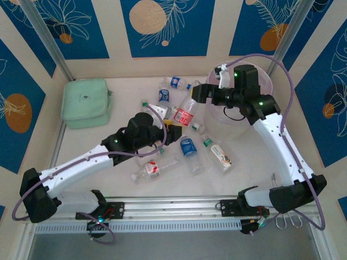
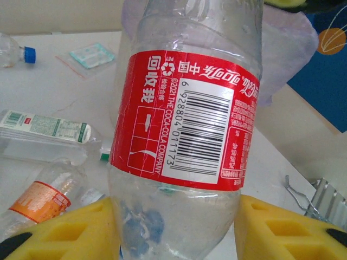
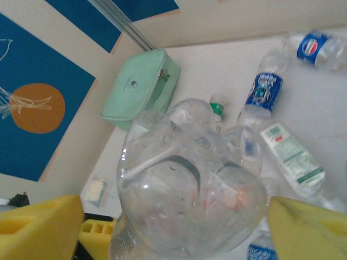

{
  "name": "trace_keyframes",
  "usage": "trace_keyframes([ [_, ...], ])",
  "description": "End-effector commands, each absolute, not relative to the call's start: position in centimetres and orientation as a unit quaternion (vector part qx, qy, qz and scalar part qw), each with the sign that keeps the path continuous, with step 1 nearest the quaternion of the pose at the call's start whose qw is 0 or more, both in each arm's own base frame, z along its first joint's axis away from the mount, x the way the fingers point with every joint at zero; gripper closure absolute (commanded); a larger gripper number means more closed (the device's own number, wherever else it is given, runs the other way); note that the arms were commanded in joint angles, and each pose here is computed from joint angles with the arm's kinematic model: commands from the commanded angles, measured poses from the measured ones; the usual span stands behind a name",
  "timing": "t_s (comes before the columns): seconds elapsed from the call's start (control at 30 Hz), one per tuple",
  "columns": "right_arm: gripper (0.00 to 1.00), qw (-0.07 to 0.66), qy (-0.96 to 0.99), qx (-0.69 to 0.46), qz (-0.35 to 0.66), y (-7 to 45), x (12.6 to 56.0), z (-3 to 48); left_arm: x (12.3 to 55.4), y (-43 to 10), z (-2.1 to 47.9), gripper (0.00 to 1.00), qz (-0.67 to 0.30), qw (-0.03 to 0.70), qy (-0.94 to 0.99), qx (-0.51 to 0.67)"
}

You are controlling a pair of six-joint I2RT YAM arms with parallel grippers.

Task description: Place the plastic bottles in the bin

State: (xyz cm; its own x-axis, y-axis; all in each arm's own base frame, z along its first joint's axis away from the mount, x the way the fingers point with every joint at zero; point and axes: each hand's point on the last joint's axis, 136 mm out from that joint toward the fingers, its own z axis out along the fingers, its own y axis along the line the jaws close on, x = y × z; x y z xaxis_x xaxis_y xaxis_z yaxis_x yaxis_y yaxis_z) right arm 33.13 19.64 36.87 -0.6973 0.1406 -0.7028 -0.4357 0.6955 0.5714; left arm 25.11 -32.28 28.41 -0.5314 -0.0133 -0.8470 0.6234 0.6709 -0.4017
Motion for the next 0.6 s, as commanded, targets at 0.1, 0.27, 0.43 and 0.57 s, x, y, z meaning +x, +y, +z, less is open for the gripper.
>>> trace_keyframes([
  [0.1, 0.37, 0.38, 0.819, -0.104, 0.416, 20.8, 33.7, 38.0, 24.9, -31.5, 29.0, 0.48, -0.358, 0.461, 0.791, 0.183],
  [0.27, 0.15, 0.366, 0.828, -0.099, 0.414, 21.0, 34.5, 37.3, 24.9, -31.2, 29.1, 0.48, -0.355, 0.466, 0.79, 0.181],
  [0.43, 0.16, 0.349, 0.832, -0.095, 0.42, 21.5, 35.3, 36.5, 24.8, -31.1, 29.5, 0.48, -0.356, 0.469, 0.788, 0.182],
  [0.57, 0.34, 0.359, 0.824, -0.1, 0.427, 21.6, 35.3, 37.3, 24.9, -30.7, 29.0, 0.47, -0.345, 0.469, 0.793, 0.179],
])
